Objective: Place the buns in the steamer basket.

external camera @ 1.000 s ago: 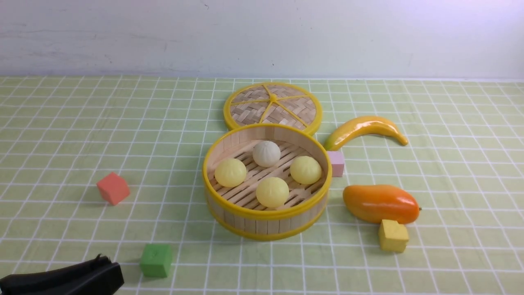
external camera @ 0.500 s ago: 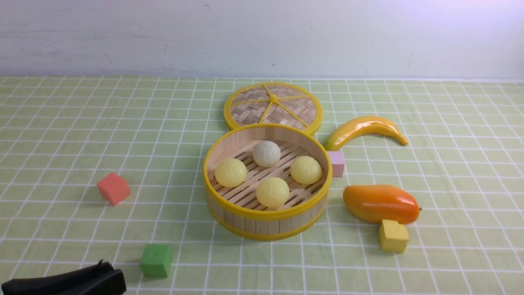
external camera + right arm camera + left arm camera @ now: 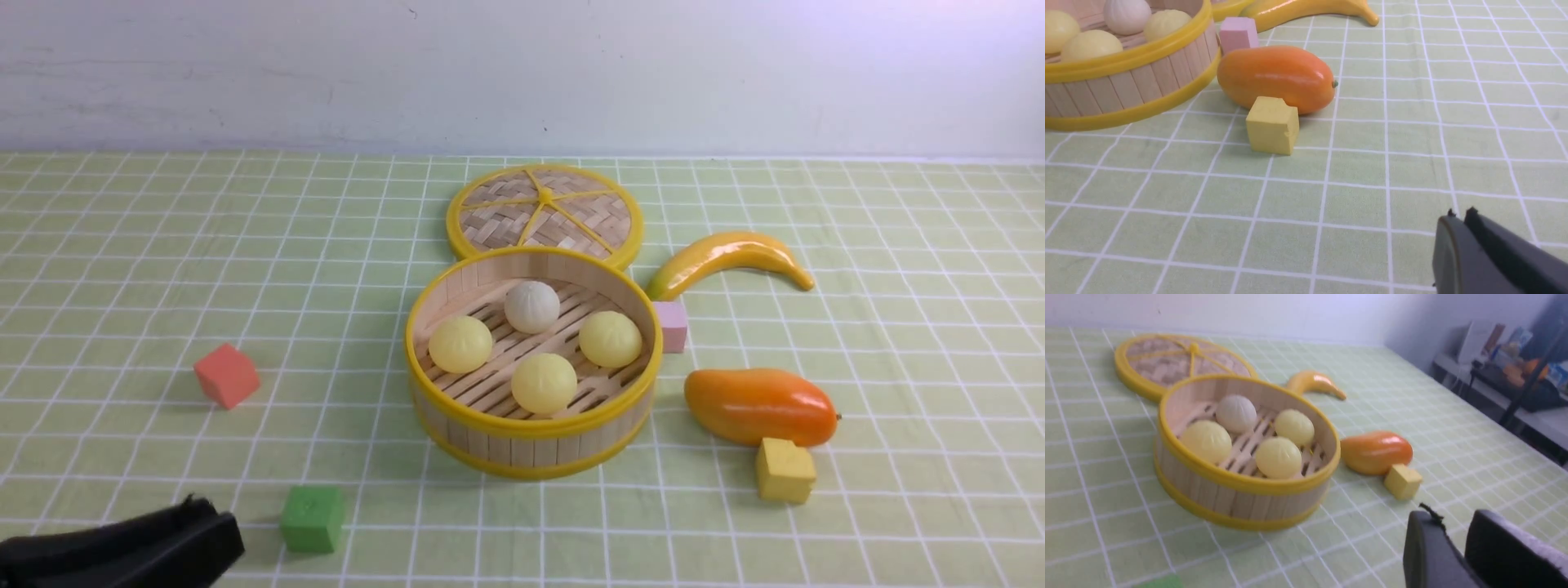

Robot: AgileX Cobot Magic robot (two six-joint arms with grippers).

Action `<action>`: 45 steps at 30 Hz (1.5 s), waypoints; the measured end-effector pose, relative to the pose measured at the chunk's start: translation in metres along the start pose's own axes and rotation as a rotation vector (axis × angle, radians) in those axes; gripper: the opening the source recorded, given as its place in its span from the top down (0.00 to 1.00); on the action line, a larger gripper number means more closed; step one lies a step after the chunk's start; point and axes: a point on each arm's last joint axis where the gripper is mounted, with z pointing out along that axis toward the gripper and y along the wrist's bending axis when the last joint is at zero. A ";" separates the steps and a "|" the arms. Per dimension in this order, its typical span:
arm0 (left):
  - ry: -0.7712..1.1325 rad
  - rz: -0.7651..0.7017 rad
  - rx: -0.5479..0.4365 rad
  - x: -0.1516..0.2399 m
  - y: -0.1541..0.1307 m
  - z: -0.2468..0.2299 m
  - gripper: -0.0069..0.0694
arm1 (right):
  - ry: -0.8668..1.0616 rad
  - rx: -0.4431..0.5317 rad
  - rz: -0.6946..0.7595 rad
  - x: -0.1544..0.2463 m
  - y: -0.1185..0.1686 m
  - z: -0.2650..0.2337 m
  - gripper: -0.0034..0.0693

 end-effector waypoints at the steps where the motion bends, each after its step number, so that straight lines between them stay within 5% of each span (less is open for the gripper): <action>1: -0.021 0.001 -0.011 0.001 0.002 0.000 0.72 | 0.000 0.000 0.000 0.000 0.000 0.000 0.92; 5: -0.236 -0.011 -0.150 0.001 0.020 -0.008 0.73 | 0.000 0.000 0.000 0.000 0.000 0.000 0.91; 8: -0.307 0.020 -0.272 0.011 0.032 -0.021 0.84 | 0.000 0.000 0.000 0.000 0.000 0.000 0.90; 10: -0.276 0.071 -0.334 0.025 0.036 -0.028 0.93 | 0.000 0.000 0.000 0.000 0.000 0.000 0.90; 20: 0.043 -0.145 -0.558 0.088 0.055 -0.040 0.93 | 0.000 0.000 0.000 0.000 0.000 0.000 0.88; 45: 0.051 -0.169 -0.564 0.090 0.055 -0.041 0.93 | 0.000 0.000 0.000 0.000 0.000 0.000 0.83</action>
